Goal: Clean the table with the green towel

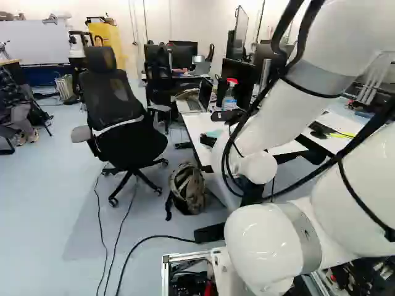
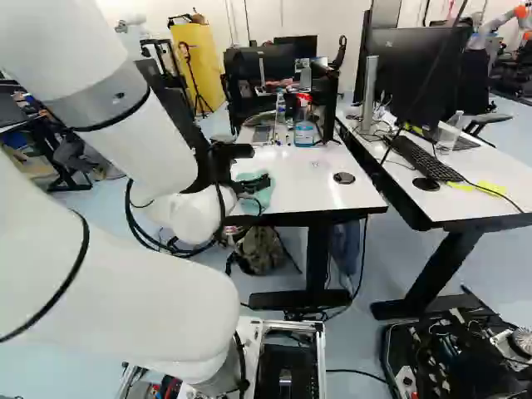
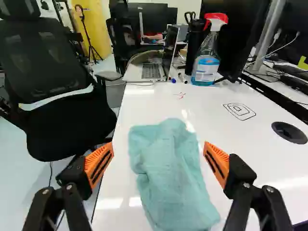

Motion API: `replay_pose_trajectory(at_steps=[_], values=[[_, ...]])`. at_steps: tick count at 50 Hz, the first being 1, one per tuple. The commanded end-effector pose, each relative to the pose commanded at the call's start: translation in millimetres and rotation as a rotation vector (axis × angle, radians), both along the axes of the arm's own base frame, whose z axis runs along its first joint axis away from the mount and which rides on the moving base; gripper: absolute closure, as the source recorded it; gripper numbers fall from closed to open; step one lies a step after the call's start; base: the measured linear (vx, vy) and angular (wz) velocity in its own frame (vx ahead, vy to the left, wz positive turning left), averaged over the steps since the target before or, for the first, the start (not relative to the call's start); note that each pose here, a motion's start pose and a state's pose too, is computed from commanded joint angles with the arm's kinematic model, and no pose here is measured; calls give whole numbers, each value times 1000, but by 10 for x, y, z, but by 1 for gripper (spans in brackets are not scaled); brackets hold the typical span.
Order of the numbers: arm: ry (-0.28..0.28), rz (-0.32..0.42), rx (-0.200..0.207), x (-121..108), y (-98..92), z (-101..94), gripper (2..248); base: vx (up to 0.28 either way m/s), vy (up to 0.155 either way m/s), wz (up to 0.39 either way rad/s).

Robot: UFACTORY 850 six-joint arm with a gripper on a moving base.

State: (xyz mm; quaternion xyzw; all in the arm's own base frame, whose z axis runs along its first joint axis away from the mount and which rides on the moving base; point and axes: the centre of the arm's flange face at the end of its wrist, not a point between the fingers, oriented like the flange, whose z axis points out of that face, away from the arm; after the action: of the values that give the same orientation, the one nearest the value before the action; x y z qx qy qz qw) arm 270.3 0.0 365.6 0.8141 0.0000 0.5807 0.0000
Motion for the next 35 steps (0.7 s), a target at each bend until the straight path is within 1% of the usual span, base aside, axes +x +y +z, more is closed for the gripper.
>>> replay_pose_trajectory(at_steps=[1, 23, 28, 35], values=[[-11, 0, 0, 12, 0, 41, 3, 0, 0, 0], [-65, 0, 0, 73, 0, 231, 3, 0, 0, 0], [-65, 0, 0, 98, 0, 268, 3, 0, 0, 0], [-46, 0, 0, 153, 0, 309, 3, 0, 0, 0]])
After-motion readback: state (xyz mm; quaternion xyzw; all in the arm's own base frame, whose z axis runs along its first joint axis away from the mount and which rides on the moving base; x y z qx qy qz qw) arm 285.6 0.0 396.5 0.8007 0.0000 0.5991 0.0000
